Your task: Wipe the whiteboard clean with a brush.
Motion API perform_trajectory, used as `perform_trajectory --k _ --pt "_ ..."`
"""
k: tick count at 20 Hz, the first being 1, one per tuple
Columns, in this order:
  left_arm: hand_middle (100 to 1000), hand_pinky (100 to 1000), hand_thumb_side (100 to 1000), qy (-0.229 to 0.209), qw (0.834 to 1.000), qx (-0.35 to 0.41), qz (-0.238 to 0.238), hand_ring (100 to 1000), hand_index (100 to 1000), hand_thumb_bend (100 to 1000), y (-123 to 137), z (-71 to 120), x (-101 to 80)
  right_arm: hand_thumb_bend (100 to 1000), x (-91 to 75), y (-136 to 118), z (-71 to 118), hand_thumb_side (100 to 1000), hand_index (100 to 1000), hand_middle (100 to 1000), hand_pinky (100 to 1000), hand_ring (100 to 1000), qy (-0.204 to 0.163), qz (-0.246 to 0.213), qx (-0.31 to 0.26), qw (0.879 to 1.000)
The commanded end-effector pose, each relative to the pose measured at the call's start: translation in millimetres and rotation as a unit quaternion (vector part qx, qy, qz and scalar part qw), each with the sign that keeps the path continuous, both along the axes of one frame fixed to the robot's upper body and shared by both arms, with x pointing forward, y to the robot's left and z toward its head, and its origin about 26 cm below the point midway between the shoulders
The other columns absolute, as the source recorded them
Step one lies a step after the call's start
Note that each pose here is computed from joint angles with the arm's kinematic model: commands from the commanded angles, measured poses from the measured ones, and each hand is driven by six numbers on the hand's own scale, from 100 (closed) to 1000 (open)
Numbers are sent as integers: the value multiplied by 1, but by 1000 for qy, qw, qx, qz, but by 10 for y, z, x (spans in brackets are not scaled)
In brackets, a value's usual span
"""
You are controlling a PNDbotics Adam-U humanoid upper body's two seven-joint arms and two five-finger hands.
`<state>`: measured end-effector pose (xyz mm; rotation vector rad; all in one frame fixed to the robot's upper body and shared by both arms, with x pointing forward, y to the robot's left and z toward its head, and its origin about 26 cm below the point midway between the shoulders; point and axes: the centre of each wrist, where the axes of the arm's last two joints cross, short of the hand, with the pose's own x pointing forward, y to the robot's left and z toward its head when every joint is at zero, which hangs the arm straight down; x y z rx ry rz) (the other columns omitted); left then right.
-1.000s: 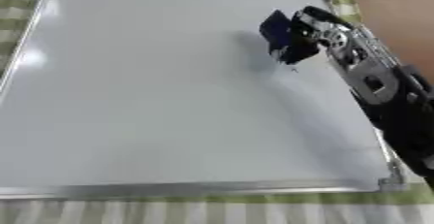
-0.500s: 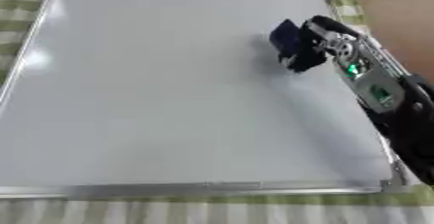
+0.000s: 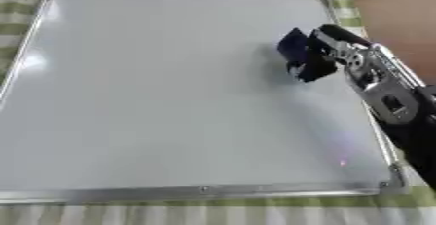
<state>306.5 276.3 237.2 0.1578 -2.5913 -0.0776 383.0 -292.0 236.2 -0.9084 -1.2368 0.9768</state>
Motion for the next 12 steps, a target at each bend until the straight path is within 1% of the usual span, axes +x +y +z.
perform_trajectory --k 1,3,5,8,12 --pt "835 713 1000 -17 1000 6 1 861 865 274 11 84 -34 100 -60 -57 120 203 263 307 651 678 -7 3 -9 1000" --pt "835 713 1000 -17 1000 6 1 861 868 274 10 85 -34 100 -78 -62 97 213 302 311 649 679 1 8 -9 1000" --pt "835 713 1000 -18 1000 6 1 861 869 274 10 88 -33 100 -90 -67 80 249 351 316 646 679 7 11 -8 1000" --pt "834 712 1000 -18 1000 5 0 861 867 273 8 86 -33 100 -92 -67 69 273 413 322 646 681 13 14 -5 1000" --pt "834 712 1000 -19 1000 5 -1 860 867 274 4 87 -32 100 -72 -53 74 274 438 328 650 685 15 19 -8 1000"
